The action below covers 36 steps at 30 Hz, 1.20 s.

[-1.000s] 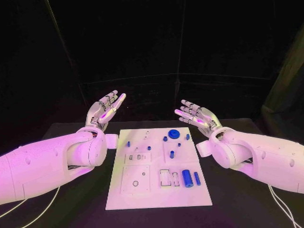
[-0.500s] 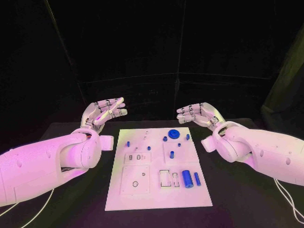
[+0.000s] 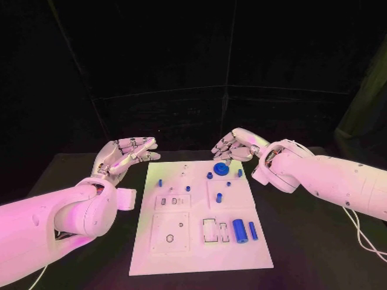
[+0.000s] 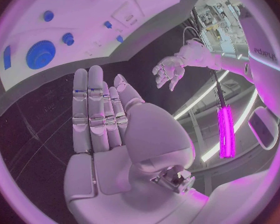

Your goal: Assemble the parts on the task board

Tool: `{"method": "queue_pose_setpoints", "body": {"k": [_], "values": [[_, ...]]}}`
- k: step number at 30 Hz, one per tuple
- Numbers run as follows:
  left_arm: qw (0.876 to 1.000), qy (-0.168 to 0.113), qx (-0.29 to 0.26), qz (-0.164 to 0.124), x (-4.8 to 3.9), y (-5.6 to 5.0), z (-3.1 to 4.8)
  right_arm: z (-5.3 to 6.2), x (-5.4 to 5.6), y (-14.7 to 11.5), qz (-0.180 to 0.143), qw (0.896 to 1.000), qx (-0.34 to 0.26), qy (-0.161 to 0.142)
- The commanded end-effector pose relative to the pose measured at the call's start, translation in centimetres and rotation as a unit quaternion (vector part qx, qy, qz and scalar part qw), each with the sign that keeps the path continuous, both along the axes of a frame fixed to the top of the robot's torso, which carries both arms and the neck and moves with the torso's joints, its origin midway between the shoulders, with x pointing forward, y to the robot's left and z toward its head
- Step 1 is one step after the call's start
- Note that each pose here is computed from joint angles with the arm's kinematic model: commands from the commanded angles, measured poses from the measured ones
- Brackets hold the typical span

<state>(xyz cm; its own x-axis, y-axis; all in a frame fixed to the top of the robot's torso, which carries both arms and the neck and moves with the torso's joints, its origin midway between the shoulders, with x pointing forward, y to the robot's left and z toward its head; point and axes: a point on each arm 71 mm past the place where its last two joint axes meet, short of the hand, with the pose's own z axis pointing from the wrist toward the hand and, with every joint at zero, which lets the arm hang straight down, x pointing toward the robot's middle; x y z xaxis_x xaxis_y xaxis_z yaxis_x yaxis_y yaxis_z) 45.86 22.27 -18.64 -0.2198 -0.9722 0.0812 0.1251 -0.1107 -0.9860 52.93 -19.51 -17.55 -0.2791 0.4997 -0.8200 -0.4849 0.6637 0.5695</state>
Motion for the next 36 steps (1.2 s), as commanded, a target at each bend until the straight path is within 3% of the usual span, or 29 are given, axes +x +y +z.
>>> {"method": "queue_pose_setpoints", "body": {"k": [1, 5, 13, 36], "values": [[0.999, -0.013, -0.003, -0.032, -0.45, -0.9, 0.42, -0.4, 0.1, 0.9, 0.006, 0.987, -0.153, -0.037], [0.999, -0.011, -0.007, -0.042, -0.65, -1.3, 0.46, -0.4, 0.2, 1.9, 0.001, 0.976, -0.211, -0.061], [0.999, -0.008, -0.010, -0.049, -0.95, -1.6, 0.54, 0.1, 0.7, 2.6, -0.011, 0.962, -0.258, -0.083], [0.999, -0.001, -0.011, -0.053, -1.17, -1.6, 0.55, -0.2, 0.8, 3.5, 0.008, 0.953, -0.296, -0.068]]}}
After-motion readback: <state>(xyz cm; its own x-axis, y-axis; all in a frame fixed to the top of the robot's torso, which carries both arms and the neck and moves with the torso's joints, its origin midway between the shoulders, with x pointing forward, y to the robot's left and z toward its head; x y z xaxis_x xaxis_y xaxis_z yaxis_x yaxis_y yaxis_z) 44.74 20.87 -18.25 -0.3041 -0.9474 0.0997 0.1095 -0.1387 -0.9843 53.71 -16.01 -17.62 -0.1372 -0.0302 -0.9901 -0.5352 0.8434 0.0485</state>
